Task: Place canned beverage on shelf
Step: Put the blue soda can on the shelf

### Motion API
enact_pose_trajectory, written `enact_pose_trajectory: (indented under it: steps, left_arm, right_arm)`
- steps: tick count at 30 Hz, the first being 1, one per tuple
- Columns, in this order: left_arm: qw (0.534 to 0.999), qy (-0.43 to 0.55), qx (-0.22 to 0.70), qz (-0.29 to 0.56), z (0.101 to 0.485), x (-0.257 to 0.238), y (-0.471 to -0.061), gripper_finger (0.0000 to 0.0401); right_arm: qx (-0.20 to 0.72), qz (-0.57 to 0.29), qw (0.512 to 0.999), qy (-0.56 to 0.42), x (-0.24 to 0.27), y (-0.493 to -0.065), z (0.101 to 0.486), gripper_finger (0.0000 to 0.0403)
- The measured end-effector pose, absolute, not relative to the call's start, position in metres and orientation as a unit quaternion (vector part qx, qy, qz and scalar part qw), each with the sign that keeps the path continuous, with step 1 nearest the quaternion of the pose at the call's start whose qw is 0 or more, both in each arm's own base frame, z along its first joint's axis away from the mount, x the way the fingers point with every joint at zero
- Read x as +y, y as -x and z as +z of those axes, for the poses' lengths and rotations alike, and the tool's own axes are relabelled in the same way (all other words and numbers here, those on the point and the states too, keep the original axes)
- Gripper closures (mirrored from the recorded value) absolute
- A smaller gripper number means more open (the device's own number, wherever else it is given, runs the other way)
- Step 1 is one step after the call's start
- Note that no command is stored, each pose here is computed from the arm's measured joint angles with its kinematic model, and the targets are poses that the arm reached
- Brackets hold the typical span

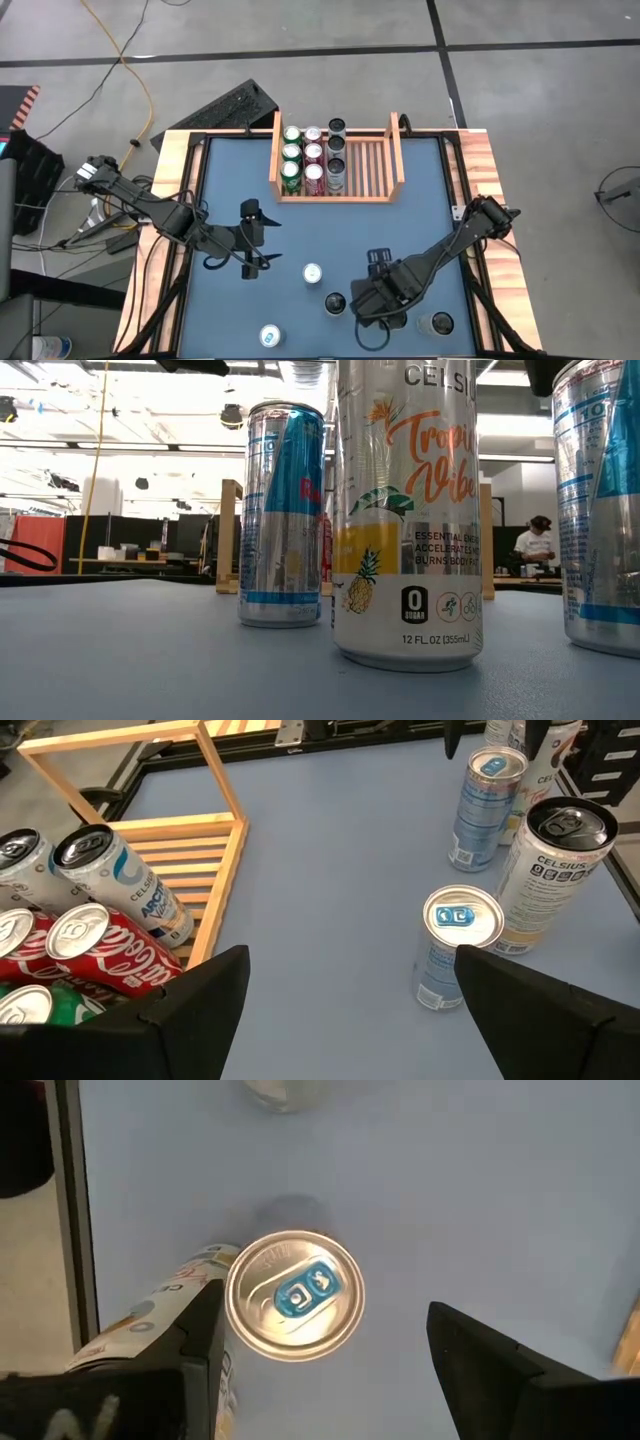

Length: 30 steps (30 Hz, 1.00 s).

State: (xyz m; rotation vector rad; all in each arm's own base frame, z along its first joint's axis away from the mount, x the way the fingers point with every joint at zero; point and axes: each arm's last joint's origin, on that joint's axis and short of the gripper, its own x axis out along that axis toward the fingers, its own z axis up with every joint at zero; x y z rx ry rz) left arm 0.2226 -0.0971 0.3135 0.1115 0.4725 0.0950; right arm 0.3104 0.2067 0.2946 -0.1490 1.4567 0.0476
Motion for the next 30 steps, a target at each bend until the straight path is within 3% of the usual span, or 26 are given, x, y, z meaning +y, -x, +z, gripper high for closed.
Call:
enact_pose_trajectory:
  steps: [12,21,30]
  left_arm:
    - [0.970,-0.048,0.234,0.048,0.313,-0.097,-0.223,0.0060]
    - [0.970,-0.047,0.233,0.049,0.313,-0.097,-0.223,0.0060]
    - [0.970,-0.045,0.231,0.059,0.314,-0.097,-0.223,0.0060]
  right_arm:
    - [0.644,0.058,0.757,0.087,0.214,-0.313,0.293,0.0153]
    - [0.680,0.065,0.723,0.104,0.216,-0.304,0.263,0.0154]
    - [0.679,0.078,0.720,0.119,0.214,-0.305,0.262,0.0154]
